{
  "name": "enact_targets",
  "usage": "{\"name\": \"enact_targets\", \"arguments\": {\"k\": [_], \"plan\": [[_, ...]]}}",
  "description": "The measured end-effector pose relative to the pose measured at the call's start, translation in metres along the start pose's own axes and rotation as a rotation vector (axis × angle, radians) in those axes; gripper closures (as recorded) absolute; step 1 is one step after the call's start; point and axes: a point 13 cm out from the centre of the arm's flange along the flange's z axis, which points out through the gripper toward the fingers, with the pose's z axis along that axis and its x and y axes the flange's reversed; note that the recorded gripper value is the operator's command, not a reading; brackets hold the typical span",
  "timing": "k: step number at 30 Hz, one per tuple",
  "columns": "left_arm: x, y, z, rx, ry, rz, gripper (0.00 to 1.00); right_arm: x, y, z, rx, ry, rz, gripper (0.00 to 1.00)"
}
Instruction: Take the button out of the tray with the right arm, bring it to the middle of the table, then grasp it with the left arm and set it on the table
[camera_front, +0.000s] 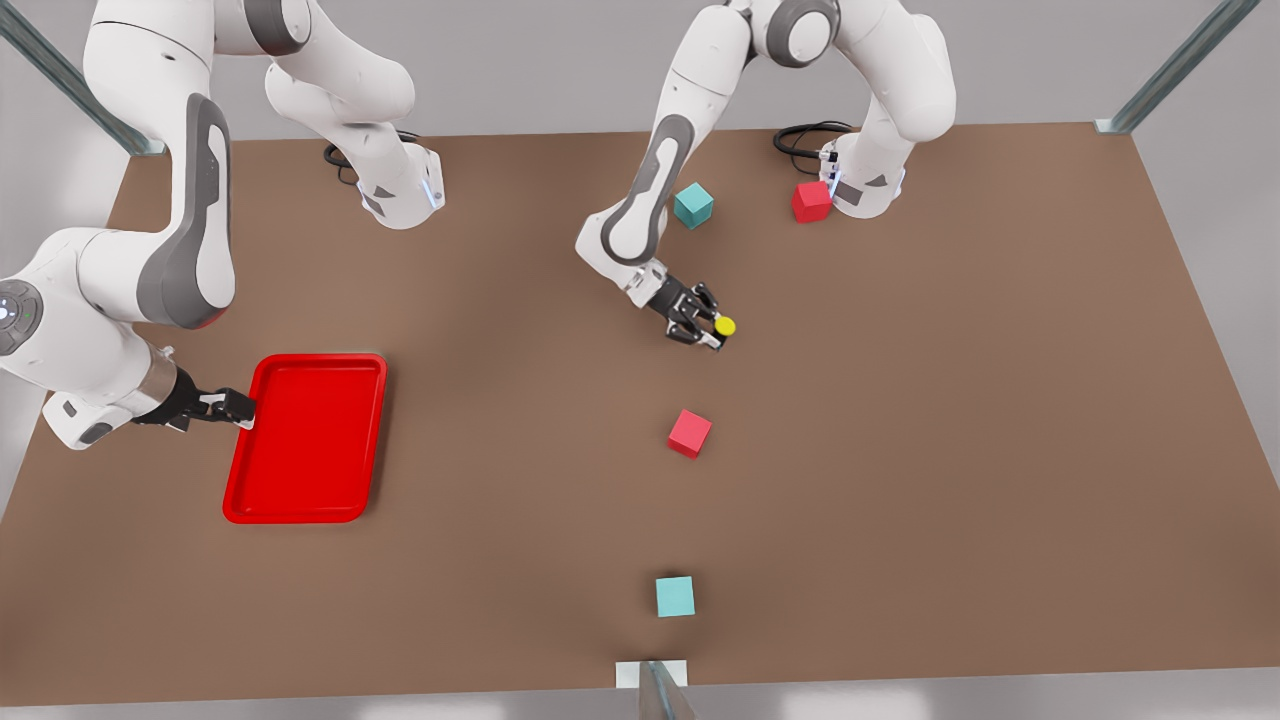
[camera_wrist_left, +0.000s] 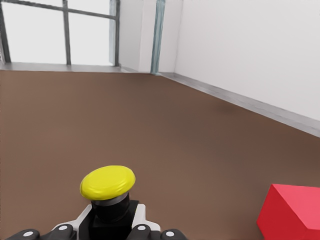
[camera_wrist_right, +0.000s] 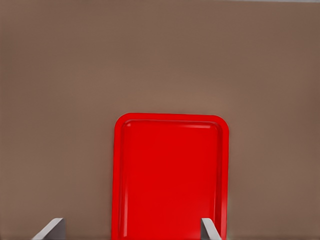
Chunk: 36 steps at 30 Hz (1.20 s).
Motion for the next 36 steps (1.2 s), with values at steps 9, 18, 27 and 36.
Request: {"name": "enact_targets", "arguments": {"k": [9, 18, 27, 36], "plan": [[0.014, 0.027, 0.006, -0.011, -0.076, 0.058, 0.55, 0.0, 0.0, 0.0, 0.0, 0.0, -0.001, 0.0], [0.019, 0.034, 0.007, -0.007, -0.098, 0.075, 0.0, -0.001, -0.001, 0.005, 0.0, 0.006, 0.001, 0.0], [-0.023, 0.031, -0.04, -0.013, -0.01, 0.05, 0.0, -0.001, -0.001, 0.005, 0.0, 0.004, 0.0, 0.0], [-0.464, -0.058, 0.013, -0.392, 0.89, -0.426, 0.0, -0.002, -0.002, 0.008, 0.0, 0.008, 0.002, 0.0]]}}
